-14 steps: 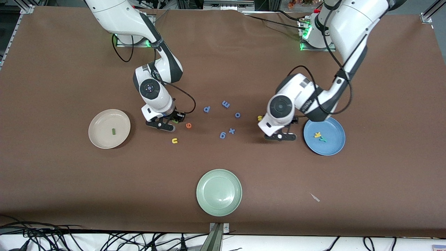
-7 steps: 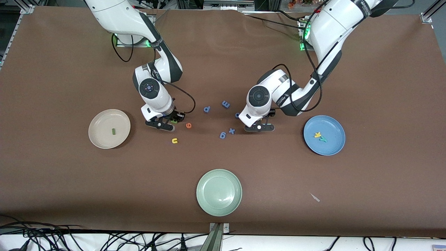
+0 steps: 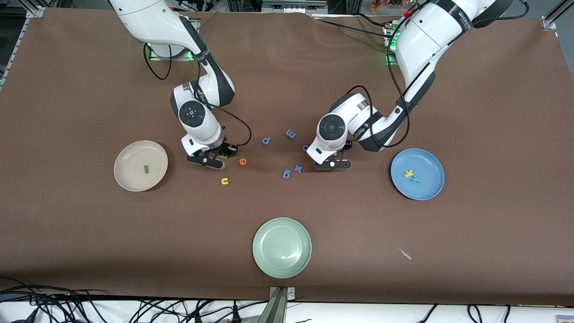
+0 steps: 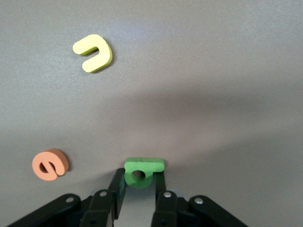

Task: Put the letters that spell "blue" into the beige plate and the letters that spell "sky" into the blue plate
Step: 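Grasp the s with the left gripper while the right gripper carries the g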

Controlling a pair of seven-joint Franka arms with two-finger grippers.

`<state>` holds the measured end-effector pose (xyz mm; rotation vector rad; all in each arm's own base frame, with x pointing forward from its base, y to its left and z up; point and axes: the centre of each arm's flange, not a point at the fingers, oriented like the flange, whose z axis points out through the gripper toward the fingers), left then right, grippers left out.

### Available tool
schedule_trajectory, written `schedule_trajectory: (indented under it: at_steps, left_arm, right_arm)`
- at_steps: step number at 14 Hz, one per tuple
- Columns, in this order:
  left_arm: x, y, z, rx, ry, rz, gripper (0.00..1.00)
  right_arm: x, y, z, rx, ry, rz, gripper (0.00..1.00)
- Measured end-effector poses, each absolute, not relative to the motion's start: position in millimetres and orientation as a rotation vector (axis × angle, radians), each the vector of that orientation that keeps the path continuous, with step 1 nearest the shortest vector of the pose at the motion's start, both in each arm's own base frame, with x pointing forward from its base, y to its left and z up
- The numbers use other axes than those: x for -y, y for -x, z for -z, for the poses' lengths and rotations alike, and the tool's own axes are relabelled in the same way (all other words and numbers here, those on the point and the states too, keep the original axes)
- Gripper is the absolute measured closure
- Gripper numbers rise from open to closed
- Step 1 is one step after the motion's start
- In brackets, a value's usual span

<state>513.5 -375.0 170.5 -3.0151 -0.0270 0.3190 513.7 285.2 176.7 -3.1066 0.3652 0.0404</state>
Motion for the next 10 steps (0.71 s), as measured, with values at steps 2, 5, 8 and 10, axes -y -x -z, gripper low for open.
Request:
schedule_trajectory:
  at_steps: [2, 5, 8, 10]
  left_arm:
    - [376, -514, -171, 0.029, 3.021, -0.313, 0.72]
    - [370, -517, -170, 0.046, 3.015, -0.315, 0.99]
    - [350, -529, -176, 0.087, 2.970, -0.328, 0.99]
    - [341, -538, -189, 0.112, 2.966, -0.311, 0.97]
  right_arm:
    - [-285, -514, -177, -0.365, 3.106, -0.040, 0.72]
    - [-286, -514, -177, -0.361, 3.106, -0.038, 0.73]
    - [-288, -517, -181, -0.353, 3.099, -0.021, 0.73]
    - [-289, -519, -183, -0.351, 3.096, -0.014, 0.73]
